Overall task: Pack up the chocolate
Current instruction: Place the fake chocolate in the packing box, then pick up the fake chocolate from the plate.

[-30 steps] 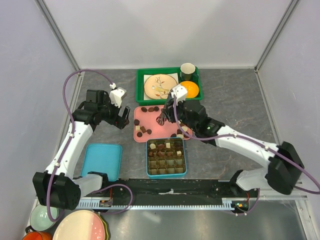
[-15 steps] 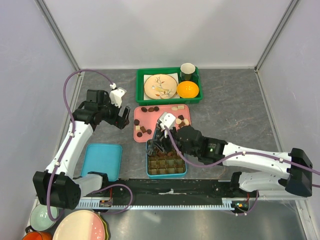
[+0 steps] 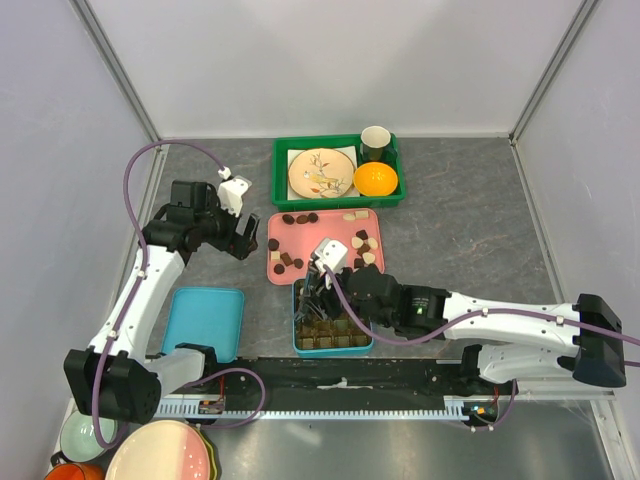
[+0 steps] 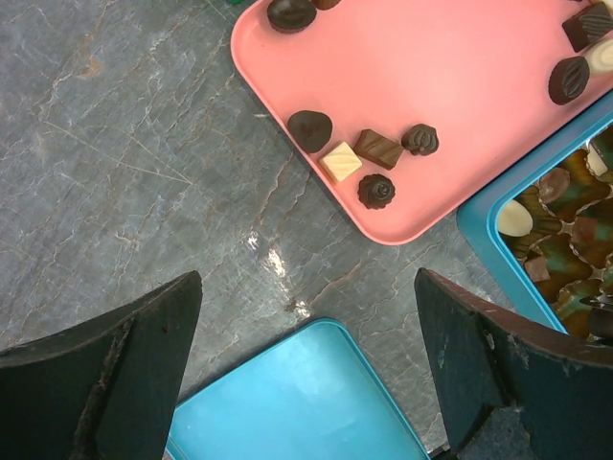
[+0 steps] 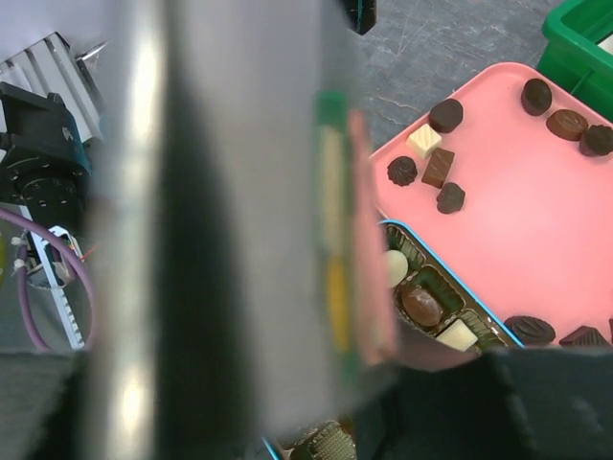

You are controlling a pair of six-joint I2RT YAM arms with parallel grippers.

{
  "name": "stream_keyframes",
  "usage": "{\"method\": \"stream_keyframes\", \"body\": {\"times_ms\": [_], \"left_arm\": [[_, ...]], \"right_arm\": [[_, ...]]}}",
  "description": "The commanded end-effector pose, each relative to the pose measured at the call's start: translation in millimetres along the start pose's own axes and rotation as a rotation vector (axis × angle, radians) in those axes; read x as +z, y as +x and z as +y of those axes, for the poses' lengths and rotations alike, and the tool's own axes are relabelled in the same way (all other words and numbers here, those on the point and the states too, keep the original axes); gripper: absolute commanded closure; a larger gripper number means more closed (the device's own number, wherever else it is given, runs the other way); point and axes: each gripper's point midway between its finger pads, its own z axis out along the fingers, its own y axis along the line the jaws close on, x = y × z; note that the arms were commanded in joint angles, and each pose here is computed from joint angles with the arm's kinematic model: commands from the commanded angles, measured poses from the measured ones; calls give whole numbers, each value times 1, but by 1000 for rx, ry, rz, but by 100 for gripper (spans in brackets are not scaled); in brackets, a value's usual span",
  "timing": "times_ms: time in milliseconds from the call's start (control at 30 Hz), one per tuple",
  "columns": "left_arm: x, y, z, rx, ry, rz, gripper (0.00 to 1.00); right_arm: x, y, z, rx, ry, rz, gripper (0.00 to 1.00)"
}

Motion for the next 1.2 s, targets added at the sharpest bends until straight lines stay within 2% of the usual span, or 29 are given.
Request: {"method": "stream_keyframes", "body": {"times_ms": [0,267,333,467,667,967,1167], "left_arm": [[-12,-11,3,35,-20,-38,1],[-13,-11,3,37,-19,-40,1],[-14,-13,2,40,-18,-46,1],[-15,-14,2,40,-16,-50,1],[-12,-12,3,45,-18,-46,1],[-4,-11,9,36,-30,-49,1],[-1,-15,14,30,-30,-52,1]], "right_arm": [[1,-8,-2,23,32,-38,53],[1,-18,-4,13,50,-62,51],[0,-21,-5,15,57,-71,54],[-4,-39,-16,-2,116,-129,67],[5,-74,-35,-84,199,-194,71],[61,-104,-77,-76,223,-260,71],[109,-85,-91,-65,220,-243,69]]}}
